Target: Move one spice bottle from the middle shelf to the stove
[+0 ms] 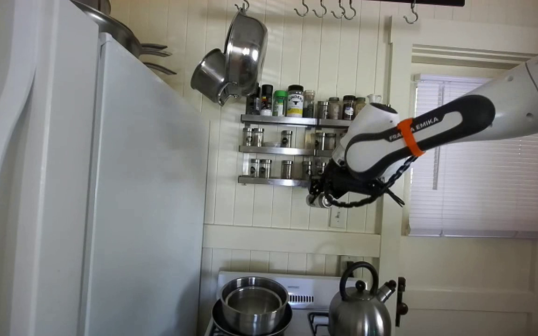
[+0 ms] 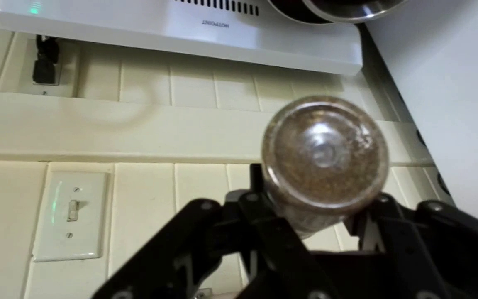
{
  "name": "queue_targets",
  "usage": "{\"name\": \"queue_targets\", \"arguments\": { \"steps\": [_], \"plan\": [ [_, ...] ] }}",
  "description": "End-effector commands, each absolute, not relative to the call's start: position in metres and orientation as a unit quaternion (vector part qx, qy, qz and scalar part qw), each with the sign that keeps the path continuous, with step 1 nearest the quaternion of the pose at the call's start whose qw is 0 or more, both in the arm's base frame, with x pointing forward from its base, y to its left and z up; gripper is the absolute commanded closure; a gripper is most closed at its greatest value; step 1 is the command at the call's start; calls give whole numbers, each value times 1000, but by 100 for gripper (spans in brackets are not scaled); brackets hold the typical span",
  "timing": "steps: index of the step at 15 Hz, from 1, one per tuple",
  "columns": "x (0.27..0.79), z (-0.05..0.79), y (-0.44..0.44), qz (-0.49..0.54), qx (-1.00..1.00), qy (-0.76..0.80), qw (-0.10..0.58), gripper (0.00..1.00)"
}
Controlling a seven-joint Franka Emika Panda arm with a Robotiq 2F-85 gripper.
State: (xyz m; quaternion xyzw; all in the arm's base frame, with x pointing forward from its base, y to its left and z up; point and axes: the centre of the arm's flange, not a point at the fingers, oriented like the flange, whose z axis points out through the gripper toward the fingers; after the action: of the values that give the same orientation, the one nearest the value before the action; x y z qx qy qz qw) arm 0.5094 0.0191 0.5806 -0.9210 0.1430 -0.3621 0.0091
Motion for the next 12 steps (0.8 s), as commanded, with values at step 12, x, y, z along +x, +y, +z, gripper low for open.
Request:
{"name": "queue_targets", "arguments": {
  "steps": [12],
  "plan": [
    [487, 482, 86, -361, -904, 226, -28, 56]
  ]
}}
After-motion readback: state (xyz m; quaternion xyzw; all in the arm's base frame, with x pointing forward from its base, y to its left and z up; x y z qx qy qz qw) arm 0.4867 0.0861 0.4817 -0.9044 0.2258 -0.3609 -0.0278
